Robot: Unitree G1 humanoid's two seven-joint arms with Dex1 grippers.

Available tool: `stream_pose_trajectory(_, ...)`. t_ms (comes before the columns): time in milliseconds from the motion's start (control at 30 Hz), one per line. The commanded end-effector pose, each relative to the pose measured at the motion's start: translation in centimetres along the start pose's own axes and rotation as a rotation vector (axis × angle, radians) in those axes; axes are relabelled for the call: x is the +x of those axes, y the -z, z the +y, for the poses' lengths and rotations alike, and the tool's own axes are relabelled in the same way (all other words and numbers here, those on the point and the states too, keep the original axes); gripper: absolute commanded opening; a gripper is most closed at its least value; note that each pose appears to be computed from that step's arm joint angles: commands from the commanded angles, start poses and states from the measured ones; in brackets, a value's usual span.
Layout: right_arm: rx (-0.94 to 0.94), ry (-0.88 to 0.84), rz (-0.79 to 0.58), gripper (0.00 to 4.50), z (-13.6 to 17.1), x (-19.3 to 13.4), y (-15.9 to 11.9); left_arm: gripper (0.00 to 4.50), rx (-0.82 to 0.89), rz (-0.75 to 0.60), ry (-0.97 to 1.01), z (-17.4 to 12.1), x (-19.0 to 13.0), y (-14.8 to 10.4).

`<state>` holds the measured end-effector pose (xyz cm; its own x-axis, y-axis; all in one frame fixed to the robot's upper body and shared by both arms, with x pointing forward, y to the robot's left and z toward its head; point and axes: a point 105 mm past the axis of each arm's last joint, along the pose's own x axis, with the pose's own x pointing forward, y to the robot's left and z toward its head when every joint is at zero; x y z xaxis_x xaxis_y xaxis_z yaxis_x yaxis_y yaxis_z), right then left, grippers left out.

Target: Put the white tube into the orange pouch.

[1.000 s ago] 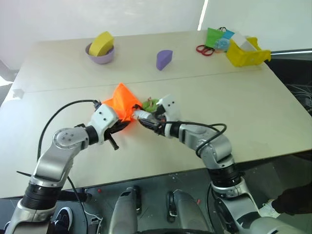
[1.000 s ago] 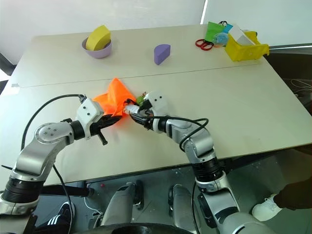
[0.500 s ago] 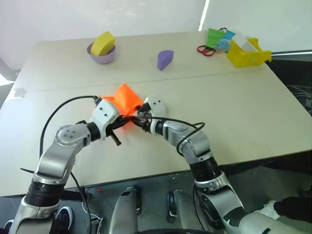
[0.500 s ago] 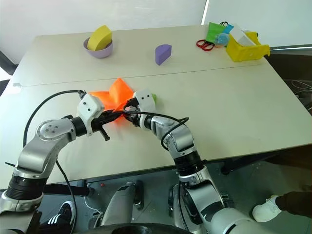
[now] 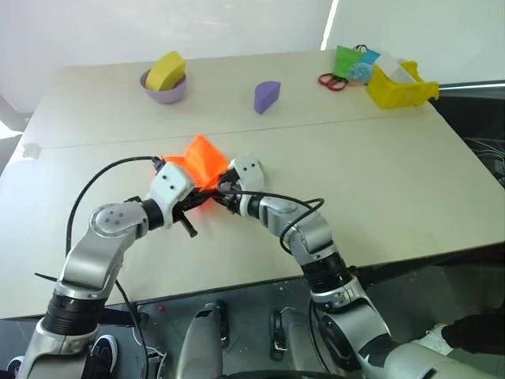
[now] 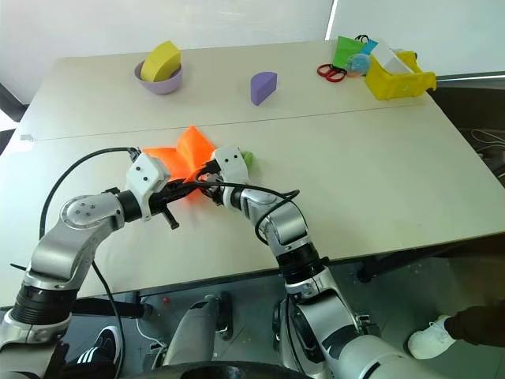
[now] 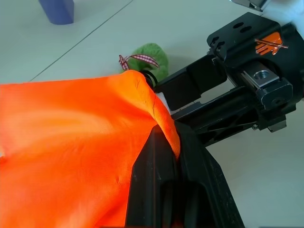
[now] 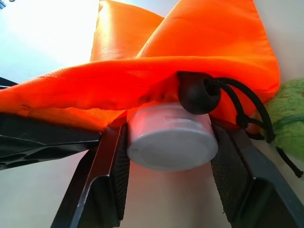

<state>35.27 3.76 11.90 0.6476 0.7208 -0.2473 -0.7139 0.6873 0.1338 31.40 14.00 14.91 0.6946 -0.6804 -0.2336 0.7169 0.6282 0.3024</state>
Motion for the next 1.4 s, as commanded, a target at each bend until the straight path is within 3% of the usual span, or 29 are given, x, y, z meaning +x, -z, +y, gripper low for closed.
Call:
stream_pose_trajectory(33, -0.047, -0.197, -0.053, 2.51, 4.4, 0.3, -1.6, 0.00, 0.019, -0.053, 0.026, -0.7, 0.2, -1.3)
stream_pose_trajectory(167, -0.031, -0.257, -0.084, 4.22, 4.8, -0.6, -2.2, 0.00, 0.022, -0.047, 0.020, -0.6, 0.1, -1.1)
stream_pose_trajectory(200, -0.041, -0.300, -0.081, 4.46, 5.2, -1.1, -2.1, 0.00, 0.022, -0.047, 0.019, -0.6, 0.1, -1.1)
stream_pose_trajectory(500, -0.106, -0.387, -0.050, 4.46, 4.4, -4.6, -1.6, 0.00, 0.029, -0.031, 0.015, -0.5, -0.1, -0.7)
stream_pose_trajectory(900, -0.247, -0.337, 0.014, 4.46, -0.1, -9.2, -1.0, 0.00, 0.063, 0.035, 0.053, -0.6, -2.0, 0.7)
stream_pose_trajectory(967, -0.204, -0.286, -0.007, 4.46, -2.0, -9.8, -1.8, 0.00, 0.072, 0.050, 0.055, -0.3, -2.5, 1.0)
stream_pose_trajectory(1267, -0.096, 0.084, -0.160, 4.46, -9.1, -7.1, -5.5, 0.00, 0.112, 0.085, 0.102, -1.0, -2.8, 2.2)
stream_pose_trajectory(1400, -0.066, 0.082, -0.149, 4.46, -8.8, -5.6, -5.1, 0.00, 0.110, 0.076, 0.090, -1.0, -2.7, 2.2)
